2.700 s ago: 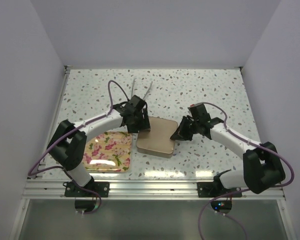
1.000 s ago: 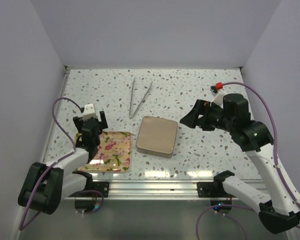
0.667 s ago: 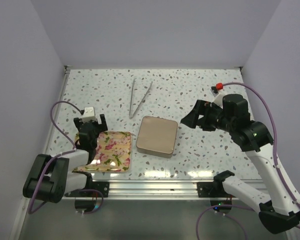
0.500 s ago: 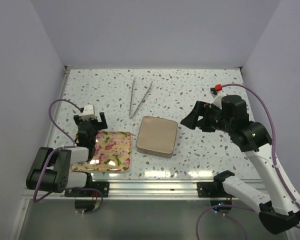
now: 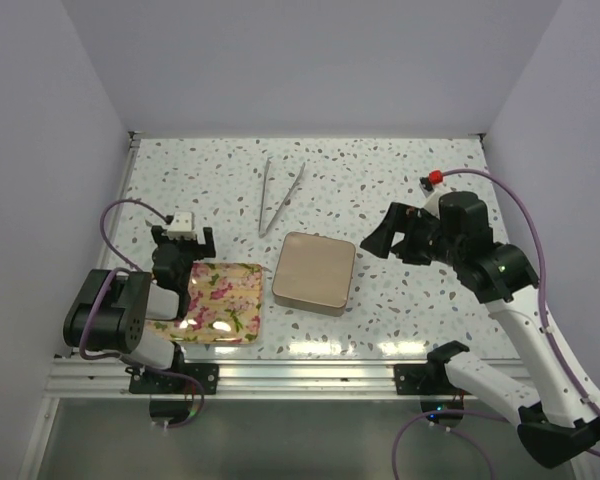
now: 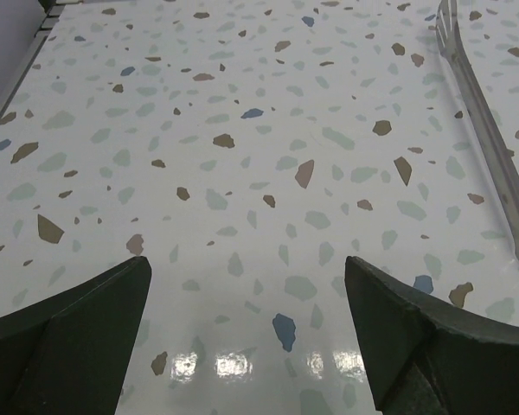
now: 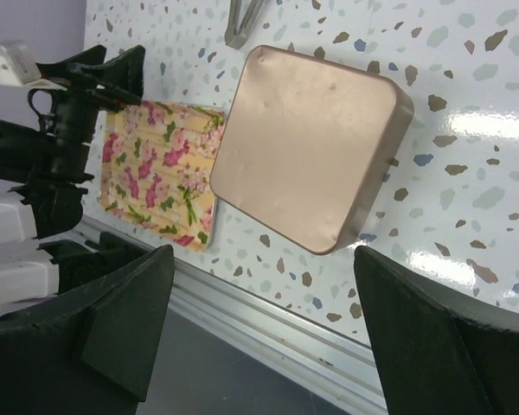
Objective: Pack the cookies
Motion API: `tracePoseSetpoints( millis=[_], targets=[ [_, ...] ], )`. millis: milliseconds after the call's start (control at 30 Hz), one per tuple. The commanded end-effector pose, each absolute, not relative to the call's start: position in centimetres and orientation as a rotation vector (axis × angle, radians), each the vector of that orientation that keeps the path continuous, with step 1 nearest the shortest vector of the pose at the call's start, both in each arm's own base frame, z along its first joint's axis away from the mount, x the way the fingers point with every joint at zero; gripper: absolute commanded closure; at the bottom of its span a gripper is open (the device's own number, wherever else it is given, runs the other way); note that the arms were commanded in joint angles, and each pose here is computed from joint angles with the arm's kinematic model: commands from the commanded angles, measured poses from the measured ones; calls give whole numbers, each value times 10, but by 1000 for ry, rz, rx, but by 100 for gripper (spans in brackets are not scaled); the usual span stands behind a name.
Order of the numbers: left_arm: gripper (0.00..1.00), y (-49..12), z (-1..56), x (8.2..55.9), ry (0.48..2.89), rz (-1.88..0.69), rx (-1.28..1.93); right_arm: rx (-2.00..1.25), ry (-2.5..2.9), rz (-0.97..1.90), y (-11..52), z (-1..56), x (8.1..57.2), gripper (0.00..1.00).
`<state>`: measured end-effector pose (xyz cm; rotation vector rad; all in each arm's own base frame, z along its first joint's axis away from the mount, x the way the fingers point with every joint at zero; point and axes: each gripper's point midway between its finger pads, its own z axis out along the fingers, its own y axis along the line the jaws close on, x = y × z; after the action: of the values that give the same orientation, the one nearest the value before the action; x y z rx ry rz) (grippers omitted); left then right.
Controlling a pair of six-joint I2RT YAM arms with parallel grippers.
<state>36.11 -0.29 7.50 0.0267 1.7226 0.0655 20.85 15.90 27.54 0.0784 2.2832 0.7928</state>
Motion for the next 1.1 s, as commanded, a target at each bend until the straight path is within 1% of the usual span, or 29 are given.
tracePoseSetpoints(
  millis=[0, 33, 67, 200, 300, 400, 467, 500, 533, 600, 633, 667, 733, 767, 833, 933, 967, 1067],
  targets=[
    [0, -3, 114, 371, 1555, 69, 61, 105, 2233, 749, 154, 278, 221, 10],
    [0, -3, 117, 373, 1555, 70, 57, 97, 2228, 722, 152, 278, 223, 4],
    [0, -3, 112, 372, 1576, 68, 56, 108, 2227, 674, 146, 278, 227, 2],
    [0, -1, 111, 370, 1577, 76, 48, 149, 2195, 476, 120, 288, 243, 2],
    [0, -1, 112, 369, 1569, 80, 46, 95, 2136, 368, 108, 300, 257, 2],
    [0, -2, 113, 369, 1564, 75, 48, 162, 2075, 197, 86, 304, 280, 1],
    [0, -1, 113, 369, 1566, 75, 48, 176, 1993, 142, 81, 308, 298, 1],
    [0, -2, 113, 370, 1564, 75, 48, 173, 1953, 85, 73, 311, 304, 1],
    [0, -2, 113, 370, 1566, 74, 47, 68, 1920, 9, 68, 313, 309, 1],
    [0, -2, 113, 370, 1564, 75, 48, -20, 1859, -55, 69, 299, 326, 1],
    [0, -2, 113, 370, 1564, 75, 48, -68, 1845, -132, 63, 290, 331, 1],
    [0, -2, 114, 370, 1563, 75, 48, -82, 1836, -171, 61, 265, 340, 1],
    [0, -2, 113, 370, 1564, 75, 48, -138, 1851, -184, 62, 241, 346, 1],
    [0, -2, 113, 370, 1564, 75, 48, -127, 1861, -179, 60, 219, 349, 1],
    [0, -1, 113, 370, 1564, 76, 47, -70, 1871, -154, 58, 198, 352, 1],
    [0, -2, 113, 369, 1566, 74, 47, -37, 1900, -212, 46, 151, 351, 1],
    [0, -1, 113, 369, 1566, 75, 48, -9, 1874, -219, 41, 150, 356, 1],
    [0, -2, 113, 370, 1564, 75, 48, 88, 1859, -177, 29, 123, 364, 1]
  ],
)
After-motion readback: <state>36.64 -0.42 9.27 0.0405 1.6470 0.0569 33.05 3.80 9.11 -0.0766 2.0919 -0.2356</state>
